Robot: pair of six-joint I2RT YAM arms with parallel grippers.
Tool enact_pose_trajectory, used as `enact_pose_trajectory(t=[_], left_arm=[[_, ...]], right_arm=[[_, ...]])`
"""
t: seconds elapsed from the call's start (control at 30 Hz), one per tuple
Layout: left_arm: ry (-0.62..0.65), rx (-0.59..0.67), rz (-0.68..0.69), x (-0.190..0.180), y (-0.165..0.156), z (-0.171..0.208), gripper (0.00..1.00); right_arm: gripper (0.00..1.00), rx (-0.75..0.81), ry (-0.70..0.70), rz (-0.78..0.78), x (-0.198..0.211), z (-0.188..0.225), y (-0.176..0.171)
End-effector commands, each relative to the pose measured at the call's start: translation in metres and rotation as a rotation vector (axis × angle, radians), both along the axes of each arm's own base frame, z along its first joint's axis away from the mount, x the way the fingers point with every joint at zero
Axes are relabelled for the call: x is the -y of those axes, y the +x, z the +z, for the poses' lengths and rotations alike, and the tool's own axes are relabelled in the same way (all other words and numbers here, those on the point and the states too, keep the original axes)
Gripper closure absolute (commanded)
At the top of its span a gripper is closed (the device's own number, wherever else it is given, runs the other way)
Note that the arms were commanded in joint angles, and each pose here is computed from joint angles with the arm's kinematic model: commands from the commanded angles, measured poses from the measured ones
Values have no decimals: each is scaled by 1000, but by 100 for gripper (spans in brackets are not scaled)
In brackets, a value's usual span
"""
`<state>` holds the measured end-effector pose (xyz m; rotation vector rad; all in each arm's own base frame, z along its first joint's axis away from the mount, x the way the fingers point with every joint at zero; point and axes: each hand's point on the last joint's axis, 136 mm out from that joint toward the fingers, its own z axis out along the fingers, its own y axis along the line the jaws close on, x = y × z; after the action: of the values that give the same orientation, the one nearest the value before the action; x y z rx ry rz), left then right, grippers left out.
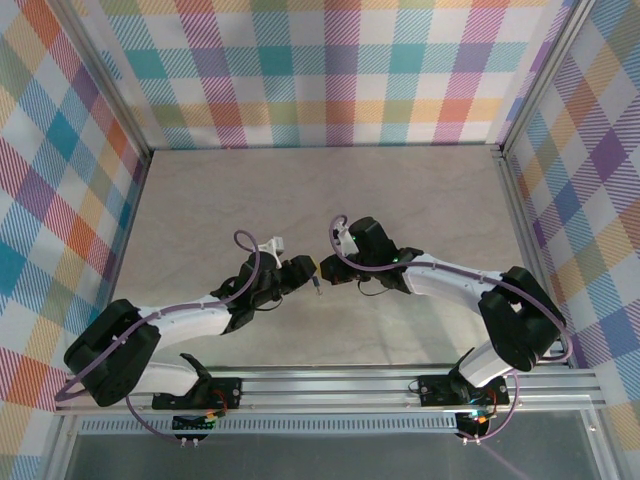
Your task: Lock with the key
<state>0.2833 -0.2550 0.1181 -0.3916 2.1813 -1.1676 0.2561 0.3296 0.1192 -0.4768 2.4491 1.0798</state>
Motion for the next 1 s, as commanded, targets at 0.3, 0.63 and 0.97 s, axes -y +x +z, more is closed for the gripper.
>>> enact_pose_trajectory(t=[0.3,0.63,0.97], left_arm=[[-157,42,20,2,6,12,68],[-253,27,-23,8,-1,6,74],[-338,20,-33,13,-1,5,80]], right_arm=[[100,-15,39,21,-9,-3,-3],[100,-20,44,21,-10,-4,-3],[100,-35,41,19,-11,-11,-3]])
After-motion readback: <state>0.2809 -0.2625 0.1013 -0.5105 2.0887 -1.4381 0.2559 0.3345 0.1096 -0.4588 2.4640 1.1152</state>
